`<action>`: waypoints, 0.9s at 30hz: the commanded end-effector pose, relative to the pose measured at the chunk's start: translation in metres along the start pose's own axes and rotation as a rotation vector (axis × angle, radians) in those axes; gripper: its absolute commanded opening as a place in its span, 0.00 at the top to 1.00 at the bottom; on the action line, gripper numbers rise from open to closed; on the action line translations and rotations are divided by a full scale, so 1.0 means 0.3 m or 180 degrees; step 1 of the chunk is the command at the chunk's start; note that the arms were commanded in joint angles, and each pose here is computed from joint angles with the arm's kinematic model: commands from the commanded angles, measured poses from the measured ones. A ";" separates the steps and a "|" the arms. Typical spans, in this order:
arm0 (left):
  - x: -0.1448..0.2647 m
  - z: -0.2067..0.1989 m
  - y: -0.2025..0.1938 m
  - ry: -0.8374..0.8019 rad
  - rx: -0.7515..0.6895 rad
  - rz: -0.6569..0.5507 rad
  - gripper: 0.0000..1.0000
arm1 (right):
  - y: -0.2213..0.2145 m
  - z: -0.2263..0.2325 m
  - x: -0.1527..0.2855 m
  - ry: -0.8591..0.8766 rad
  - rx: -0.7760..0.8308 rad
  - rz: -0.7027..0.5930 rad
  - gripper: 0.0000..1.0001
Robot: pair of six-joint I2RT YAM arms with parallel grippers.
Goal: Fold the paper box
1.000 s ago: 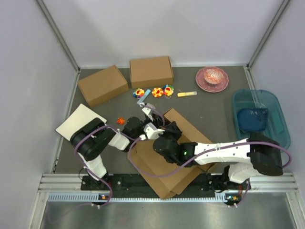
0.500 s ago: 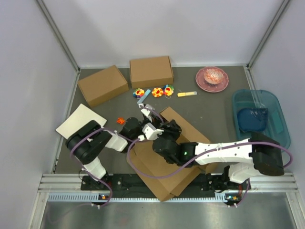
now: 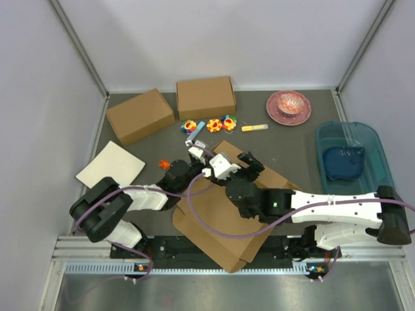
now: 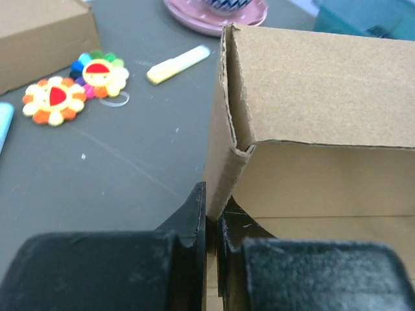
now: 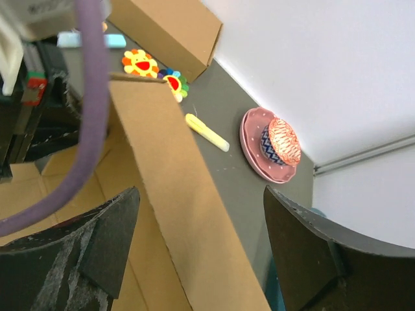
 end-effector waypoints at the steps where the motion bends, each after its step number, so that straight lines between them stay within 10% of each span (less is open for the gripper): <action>1: 0.010 0.025 0.009 0.0409 -0.0026 -0.0034 1.00 | 0.020 -0.075 0.040 -0.0097 -0.0554 -0.0114 0.21; 16: 0.088 0.090 -0.081 0.1637 0.0255 0.0525 1.00 | -0.159 -0.265 0.045 -0.0491 -0.2186 0.0308 0.20; 27: 0.155 0.077 -0.016 0.2215 0.0167 0.1000 1.00 | -0.292 -0.253 0.085 -0.0623 -0.2285 0.0596 0.16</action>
Point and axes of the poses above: each gripper's point midway between its finger pads, its own x axis back along the fingers, its own z axis along the line the jaws close on, y = z × x, the point moved 10 cm from there along x, back along the fingers, and after that the axes turned 13 degrees about x, right-handed, at the moved point
